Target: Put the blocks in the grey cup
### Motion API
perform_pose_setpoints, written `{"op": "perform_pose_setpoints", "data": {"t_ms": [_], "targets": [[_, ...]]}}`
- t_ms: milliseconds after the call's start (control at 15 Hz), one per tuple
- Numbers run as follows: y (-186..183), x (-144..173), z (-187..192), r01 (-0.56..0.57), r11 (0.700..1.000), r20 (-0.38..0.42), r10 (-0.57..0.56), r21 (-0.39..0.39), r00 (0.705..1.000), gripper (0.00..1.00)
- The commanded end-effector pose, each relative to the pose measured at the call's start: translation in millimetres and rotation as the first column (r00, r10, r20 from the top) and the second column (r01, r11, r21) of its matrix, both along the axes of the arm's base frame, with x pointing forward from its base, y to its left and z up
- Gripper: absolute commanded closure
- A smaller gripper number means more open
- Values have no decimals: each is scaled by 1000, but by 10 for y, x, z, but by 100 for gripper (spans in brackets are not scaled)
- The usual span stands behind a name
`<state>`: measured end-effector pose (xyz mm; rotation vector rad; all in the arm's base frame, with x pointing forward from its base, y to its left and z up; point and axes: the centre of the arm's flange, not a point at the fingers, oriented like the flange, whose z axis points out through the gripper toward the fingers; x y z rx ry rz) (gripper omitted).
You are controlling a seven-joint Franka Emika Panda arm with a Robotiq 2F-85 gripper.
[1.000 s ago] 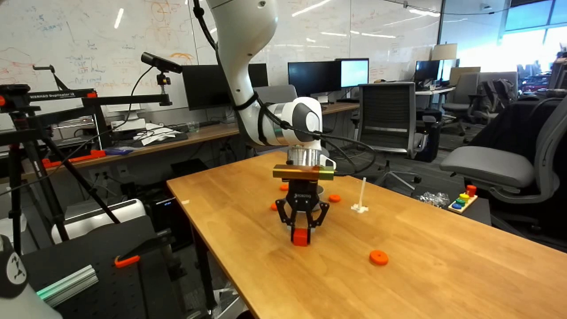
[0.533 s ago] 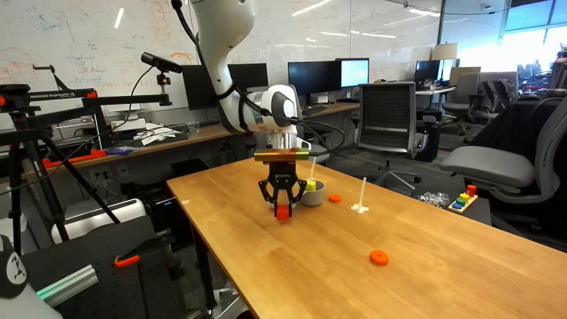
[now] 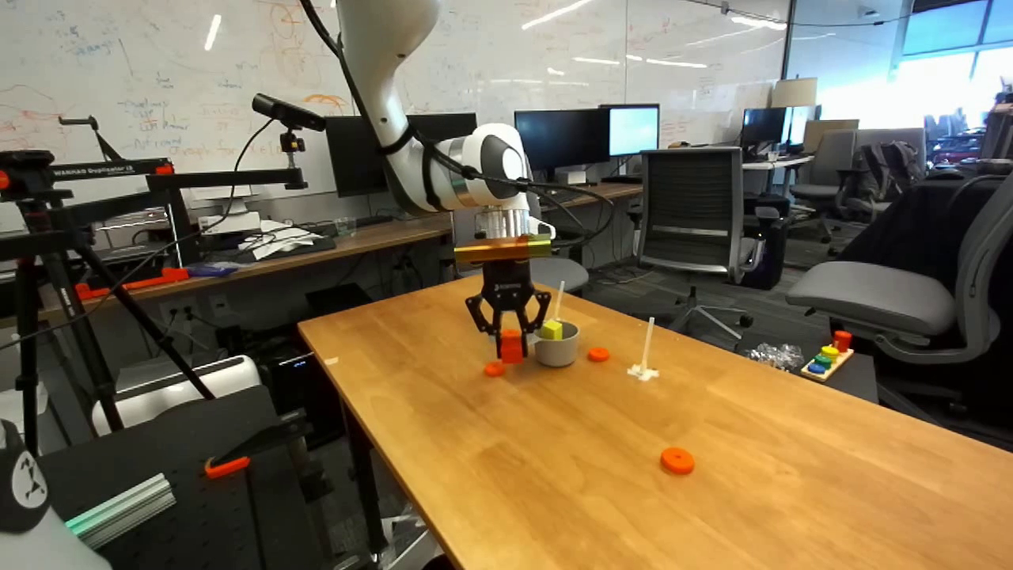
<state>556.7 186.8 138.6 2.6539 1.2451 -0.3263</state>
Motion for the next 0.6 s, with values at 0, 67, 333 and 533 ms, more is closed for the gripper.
{"op": "perform_pose_setpoints", "data": {"t_ms": [0,67,333,533], "targets": [[-144,68,364,50,999,36,-50,-3,998,87],[-180,120,425,58,998,51,-58,-6,997,87],[-272,419,591,102,995,91,-103,8,991,87],[-229,697,667,152,988,112,-155,38,982,87]]}}
